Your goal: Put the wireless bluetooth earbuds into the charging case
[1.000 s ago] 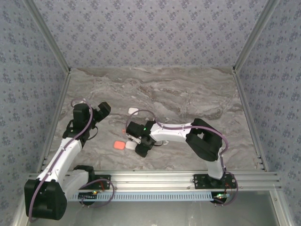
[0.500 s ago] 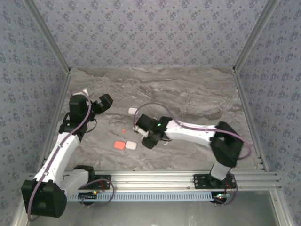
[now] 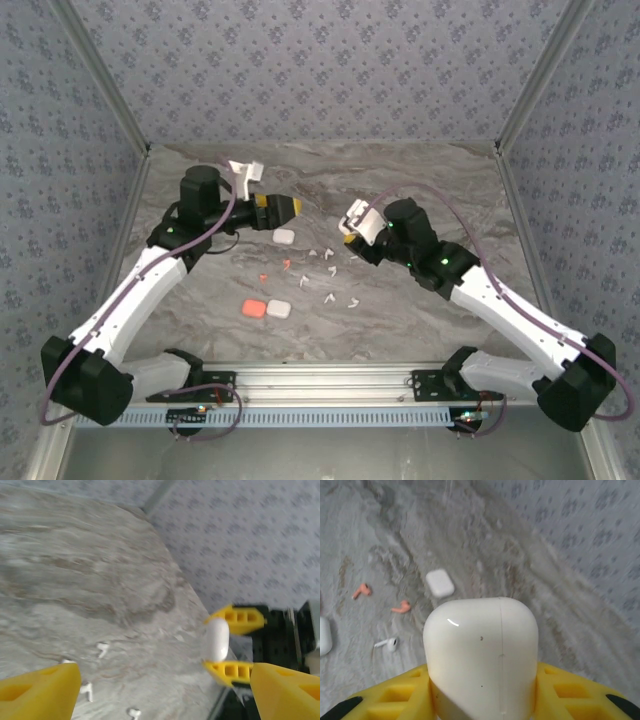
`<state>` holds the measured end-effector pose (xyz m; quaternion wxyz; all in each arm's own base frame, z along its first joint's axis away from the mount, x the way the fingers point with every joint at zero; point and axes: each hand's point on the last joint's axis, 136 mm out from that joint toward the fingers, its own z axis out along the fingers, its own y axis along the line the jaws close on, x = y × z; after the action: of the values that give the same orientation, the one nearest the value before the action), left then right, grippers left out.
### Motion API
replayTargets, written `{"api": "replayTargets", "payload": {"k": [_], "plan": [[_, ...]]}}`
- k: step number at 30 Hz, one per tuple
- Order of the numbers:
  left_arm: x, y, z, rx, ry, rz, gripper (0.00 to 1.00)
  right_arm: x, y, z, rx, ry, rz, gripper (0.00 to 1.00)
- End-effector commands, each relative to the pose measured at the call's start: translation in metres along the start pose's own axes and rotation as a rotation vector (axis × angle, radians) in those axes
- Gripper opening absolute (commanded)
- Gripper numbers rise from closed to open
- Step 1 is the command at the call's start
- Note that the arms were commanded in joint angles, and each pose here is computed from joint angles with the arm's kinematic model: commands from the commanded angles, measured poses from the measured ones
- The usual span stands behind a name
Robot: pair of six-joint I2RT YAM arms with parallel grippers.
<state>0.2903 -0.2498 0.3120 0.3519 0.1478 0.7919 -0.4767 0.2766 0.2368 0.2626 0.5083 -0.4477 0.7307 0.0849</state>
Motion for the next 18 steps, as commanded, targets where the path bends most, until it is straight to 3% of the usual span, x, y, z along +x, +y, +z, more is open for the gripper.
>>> {"api": "replayTargets", "payload": {"k": [1, 11, 18], "plan": [[0.007, -0.037, 0.009, 0.137, 0.078, 0.085, 0.87, -0.029, -0.001, -0.01, -0.002, -0.13, -0.119, 0.43], [0.022, -0.069, 0.039, 0.23, 0.173, 0.15, 0.86, -0.043, 0.002, -0.013, -0.019, -0.152, -0.173, 0.43], [0.037, -0.076, 0.06, 0.252, 0.257, 0.158, 0.71, -0.049, 0.005, -0.012, -0.024, -0.157, -0.174, 0.43]]}}
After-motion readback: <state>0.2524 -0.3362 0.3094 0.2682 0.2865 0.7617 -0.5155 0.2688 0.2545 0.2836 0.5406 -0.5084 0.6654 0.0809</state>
